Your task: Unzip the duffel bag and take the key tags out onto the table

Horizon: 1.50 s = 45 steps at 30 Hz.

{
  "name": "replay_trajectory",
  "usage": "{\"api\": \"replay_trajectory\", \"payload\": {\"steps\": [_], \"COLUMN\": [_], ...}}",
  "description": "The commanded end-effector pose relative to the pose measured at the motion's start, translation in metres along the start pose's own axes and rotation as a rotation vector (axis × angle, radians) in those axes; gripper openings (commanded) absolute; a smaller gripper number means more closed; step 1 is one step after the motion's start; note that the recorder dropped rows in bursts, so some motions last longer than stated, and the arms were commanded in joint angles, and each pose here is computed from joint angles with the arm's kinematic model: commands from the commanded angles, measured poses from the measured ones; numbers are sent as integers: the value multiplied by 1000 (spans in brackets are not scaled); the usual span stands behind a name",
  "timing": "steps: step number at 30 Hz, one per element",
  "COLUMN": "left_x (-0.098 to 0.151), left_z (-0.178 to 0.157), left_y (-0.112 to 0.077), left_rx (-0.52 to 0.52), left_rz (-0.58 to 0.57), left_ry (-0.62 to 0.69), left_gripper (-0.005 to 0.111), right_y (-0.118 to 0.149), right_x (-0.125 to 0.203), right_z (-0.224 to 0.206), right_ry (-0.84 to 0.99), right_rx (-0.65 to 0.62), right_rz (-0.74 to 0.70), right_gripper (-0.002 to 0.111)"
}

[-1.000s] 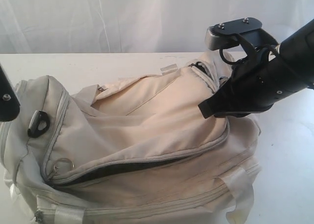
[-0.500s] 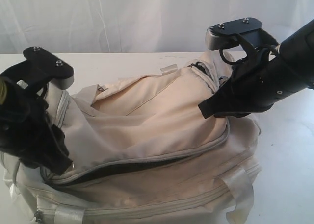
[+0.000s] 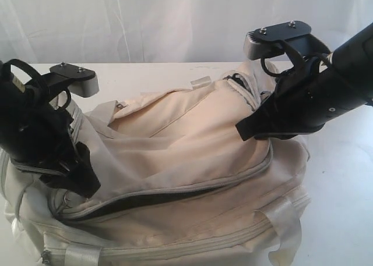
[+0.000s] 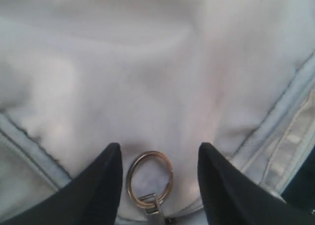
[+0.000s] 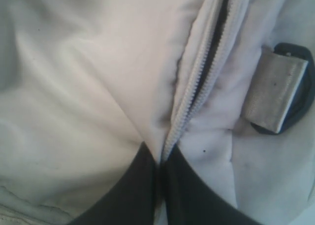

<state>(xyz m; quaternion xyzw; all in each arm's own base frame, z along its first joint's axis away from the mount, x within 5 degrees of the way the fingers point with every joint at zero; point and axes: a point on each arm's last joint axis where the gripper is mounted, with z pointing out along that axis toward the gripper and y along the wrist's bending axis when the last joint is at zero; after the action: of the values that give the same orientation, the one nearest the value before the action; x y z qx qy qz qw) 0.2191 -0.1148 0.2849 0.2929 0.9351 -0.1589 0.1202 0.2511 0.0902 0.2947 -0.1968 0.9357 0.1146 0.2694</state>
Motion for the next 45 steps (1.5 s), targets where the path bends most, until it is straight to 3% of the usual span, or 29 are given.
{"api": "replay_trajectory", "payload": {"steps": [1, 9, 15, 28, 36, 45], "left_x": [2, 3, 9, 6, 4, 11], "left_z": [5, 6, 5, 5, 5, 17], "left_y": [2, 5, 2, -4, -5, -3], "left_rx": [17, -13, 15, 89, 91, 96], "left_rz": [12, 15, 11, 15, 13, 27], "left_ry": [64, 82, 145, 115, 90, 94], "left_gripper": [52, 52, 52, 51, 30, 30], "right_y": [-1, -1, -1, -1, -1, -1], "right_x": [-2, -2, -2, -2, -2, -2], "right_z": [-5, -5, -5, -5, -5, -5], "right_ry": [-21, -21, -21, -21, -21, -21], "right_rx": [5, 5, 5, 5, 5, 5], "right_rz": [10, 10, 10, 10, 10, 10], "right_gripper": [0, 0, 0, 0, 0, 0]}}
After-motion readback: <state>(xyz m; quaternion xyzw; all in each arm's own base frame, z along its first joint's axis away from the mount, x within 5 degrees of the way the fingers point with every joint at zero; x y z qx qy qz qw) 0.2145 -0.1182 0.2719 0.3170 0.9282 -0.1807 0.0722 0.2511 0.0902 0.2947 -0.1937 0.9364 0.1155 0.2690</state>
